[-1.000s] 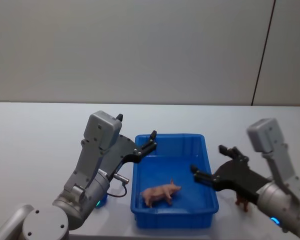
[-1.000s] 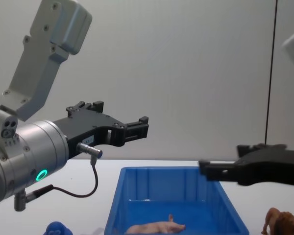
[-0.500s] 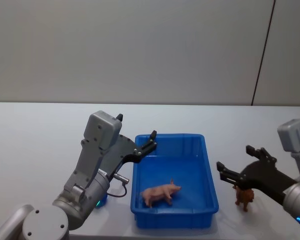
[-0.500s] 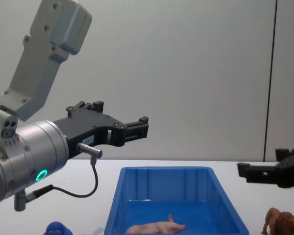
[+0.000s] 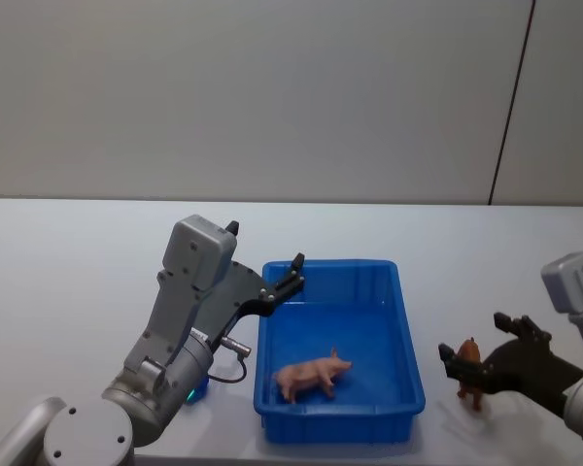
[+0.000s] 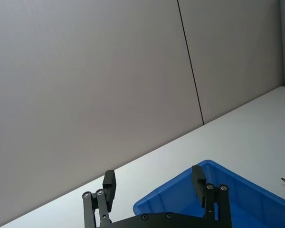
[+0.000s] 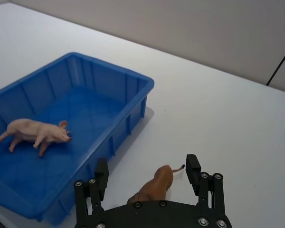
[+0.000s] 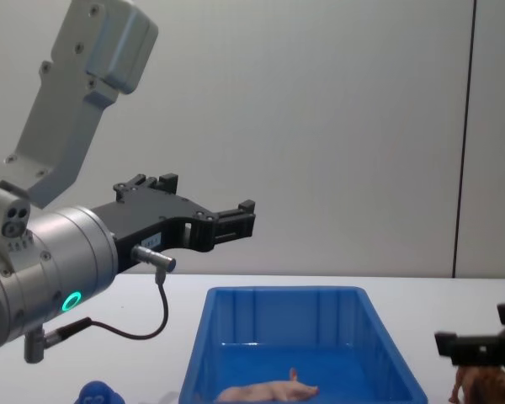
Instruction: Pick up the two dolls from the table and place them into the box.
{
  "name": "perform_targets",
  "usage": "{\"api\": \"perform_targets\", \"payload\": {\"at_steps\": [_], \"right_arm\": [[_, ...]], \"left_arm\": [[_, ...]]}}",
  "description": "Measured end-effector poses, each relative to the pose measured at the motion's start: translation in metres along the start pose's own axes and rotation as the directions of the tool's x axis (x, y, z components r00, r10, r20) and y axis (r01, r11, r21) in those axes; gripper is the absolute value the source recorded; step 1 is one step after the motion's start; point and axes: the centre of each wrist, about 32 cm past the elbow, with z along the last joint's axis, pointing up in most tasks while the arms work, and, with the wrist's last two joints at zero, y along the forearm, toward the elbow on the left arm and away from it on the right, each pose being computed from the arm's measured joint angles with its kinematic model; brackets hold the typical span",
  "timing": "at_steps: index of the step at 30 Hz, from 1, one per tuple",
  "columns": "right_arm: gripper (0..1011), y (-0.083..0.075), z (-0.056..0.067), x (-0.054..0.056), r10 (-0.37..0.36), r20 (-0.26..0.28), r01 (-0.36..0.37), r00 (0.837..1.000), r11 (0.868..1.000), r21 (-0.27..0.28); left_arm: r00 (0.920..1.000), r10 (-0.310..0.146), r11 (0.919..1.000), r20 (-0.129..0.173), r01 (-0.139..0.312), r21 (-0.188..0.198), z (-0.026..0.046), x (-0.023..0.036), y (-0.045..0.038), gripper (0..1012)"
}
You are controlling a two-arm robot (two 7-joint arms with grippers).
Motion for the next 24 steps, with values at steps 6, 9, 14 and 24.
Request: {"api": "perform_targets", "payload": {"at_steps": [6, 9, 14, 24], "right_arm": [[1001, 0.002, -0.005, 0.0, 0.006, 0.005, -0.006, 1.0, 0.999, -0.053], [1001, 0.003, -0.007, -0.001, 0.007, 0.007, -0.007, 1.0, 0.997, -0.076], [1001, 0.005, -0.009, -0.002, 0.007, 0.01, -0.006, 1.0, 0.994, -0.106], [746, 0.008, -0.012, -0.003, -0.004, 0.011, 0.006, 1.0, 0.99, -0.143]], "left_arm": [[1.0, 0.0, 1.0, 0.0, 0.0, 0.0, 0.0, 0.0, 0.0, 1001], [1.0, 0.0, 1.0, 0.0, 0.0, 0.0, 0.0, 0.0, 0.0, 1001], [1.0, 0.0, 1.0, 0.0, 0.0, 0.0, 0.0, 0.0, 0.0, 1001], [1.0, 0.0, 1.0, 0.0, 0.0, 0.0, 0.0, 0.0, 0.0, 1001]]}}
